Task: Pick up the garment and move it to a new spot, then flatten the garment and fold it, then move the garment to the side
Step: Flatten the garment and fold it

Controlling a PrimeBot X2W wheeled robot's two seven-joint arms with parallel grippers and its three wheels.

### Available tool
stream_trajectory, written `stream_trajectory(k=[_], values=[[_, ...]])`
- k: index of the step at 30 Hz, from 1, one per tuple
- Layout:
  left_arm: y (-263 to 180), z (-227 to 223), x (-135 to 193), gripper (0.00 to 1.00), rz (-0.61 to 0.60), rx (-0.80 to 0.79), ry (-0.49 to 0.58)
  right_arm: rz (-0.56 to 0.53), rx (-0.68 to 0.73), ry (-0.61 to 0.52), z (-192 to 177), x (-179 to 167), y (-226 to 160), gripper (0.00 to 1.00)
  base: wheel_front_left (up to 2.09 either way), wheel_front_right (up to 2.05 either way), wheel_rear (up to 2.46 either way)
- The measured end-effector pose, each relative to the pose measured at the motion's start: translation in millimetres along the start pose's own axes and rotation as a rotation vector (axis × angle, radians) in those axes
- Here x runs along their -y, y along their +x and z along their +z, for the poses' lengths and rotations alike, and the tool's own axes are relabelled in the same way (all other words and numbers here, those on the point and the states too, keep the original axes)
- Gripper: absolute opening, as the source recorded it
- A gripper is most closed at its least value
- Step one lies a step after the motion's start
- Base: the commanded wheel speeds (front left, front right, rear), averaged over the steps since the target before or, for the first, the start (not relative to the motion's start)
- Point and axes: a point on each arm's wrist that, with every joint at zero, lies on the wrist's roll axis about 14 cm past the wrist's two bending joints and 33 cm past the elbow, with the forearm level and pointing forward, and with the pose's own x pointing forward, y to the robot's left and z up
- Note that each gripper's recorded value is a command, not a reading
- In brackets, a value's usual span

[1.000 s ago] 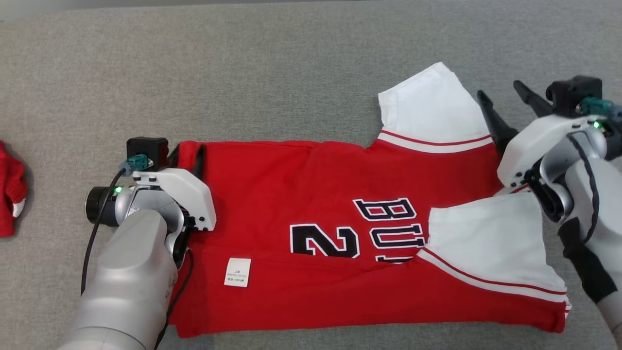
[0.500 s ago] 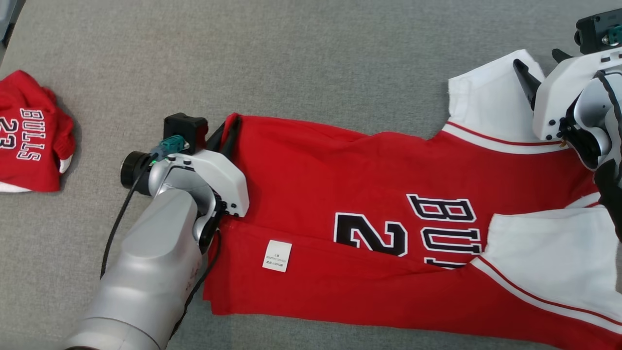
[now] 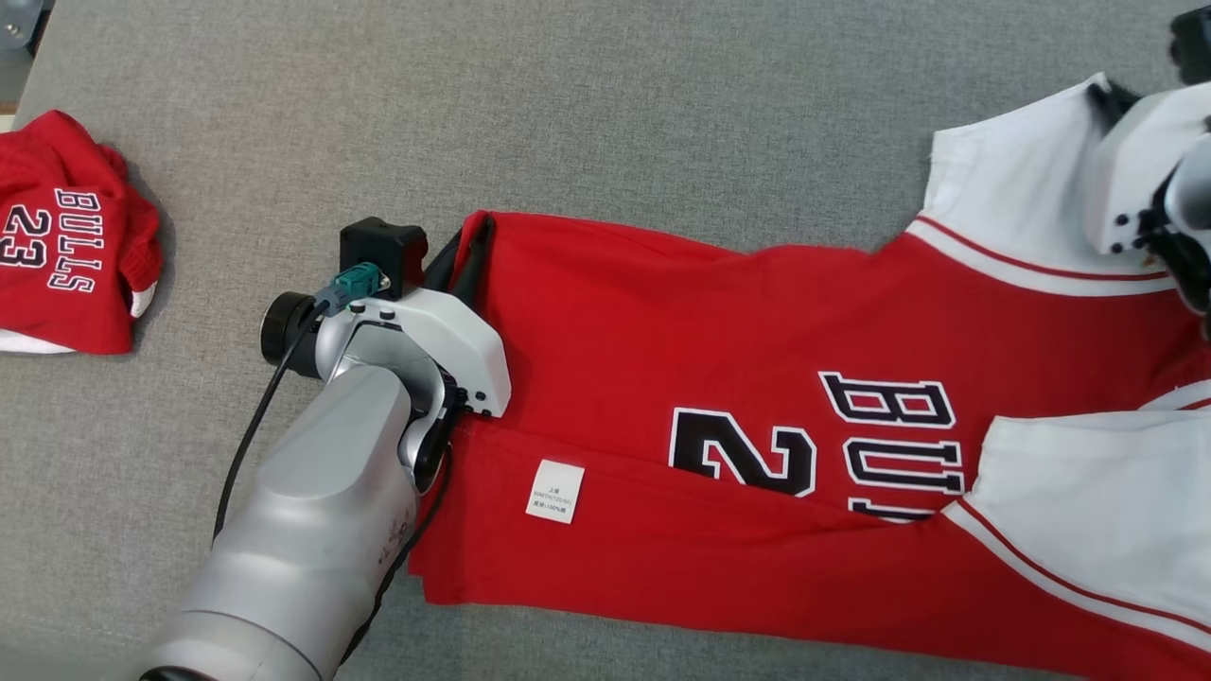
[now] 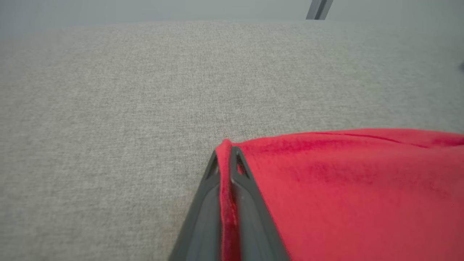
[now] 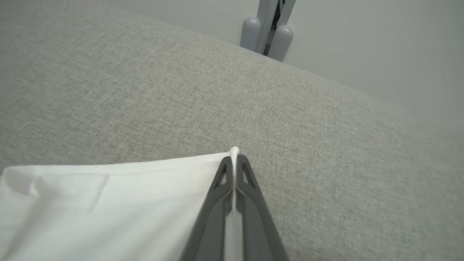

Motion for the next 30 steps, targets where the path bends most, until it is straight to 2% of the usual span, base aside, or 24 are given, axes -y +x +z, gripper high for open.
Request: stream_trajectory(k=[1, 2, 4, 5, 8, 11, 15, 18, 25, 30], values=[[0.0, 1.1, -0.6, 0.0, 0.005, 0.003, 0.0, -0.014, 0.021, -0.005, 2.9, 5.9, -1.4, 0.0, 0.0, 0.0, 0.0], [0.3, 8.5, -3.4, 0.0, 0.026, 0.023, -0.004, -0.056, 0.11, -0.011, 21.1, 23.2, -7.2, 0.0, 0.0, 0.0, 0.0], [2.1, 22.1, -7.3, 0.0, 0.048, 0.058, -0.007, -0.088, 0.204, -0.001, 38.6, 34.5, -14.4, 0.0, 0.0, 0.0, 0.0], [4.6, 51.2, -9.8, 0.0, 0.057, 0.14, 0.003, -0.117, 0.291, 0.026, 53.7, 43.9, -23.1, 0.0, 0.0, 0.0, 0.0], [-0.2, 68.3, -11.3, 0.0, 0.06, 0.2, 0.014, -0.138, 0.353, 0.063, 63.9, 48.8, -34.3, 0.0, 0.0, 0.0, 0.0], [-11.7, 60.0, -9.3, 0.0, 0.062, 0.197, 0.008, -0.153, 0.397, 0.125, 67.6, 49.0, -48.3, 0.0, 0.0, 0.0, 0.0], [-30.6, 46.4, -13.2, 0.0, 0.075, 0.183, 0.006, -0.135, 0.386, 0.194, 44.6, 30.2, -66.7, 0.0, 0.0, 0.0, 0.0], [-46.1, 38.1, -12.1, 0.0, 0.081, 0.182, 0.0, -0.144, 0.439, 0.233, 36.5, 28.6, -97.2, 0.0, 0.0, 0.0, 0.0], [-67.9, 26.3, -1.6, 0.0, 0.06, 0.182, -0.002, -0.191, 0.462, 0.34, -13.1, 30.2, -149.7, 0.0, 0.0, 0.0, 0.0], [-79.9, 11.8, 8.1, 0.0, 0.046, 0.165, -0.002, -0.209, 0.447, 0.436, -52.9, 17.1, -175.2, 0.0, 0.0, 0.0, 0.0]])
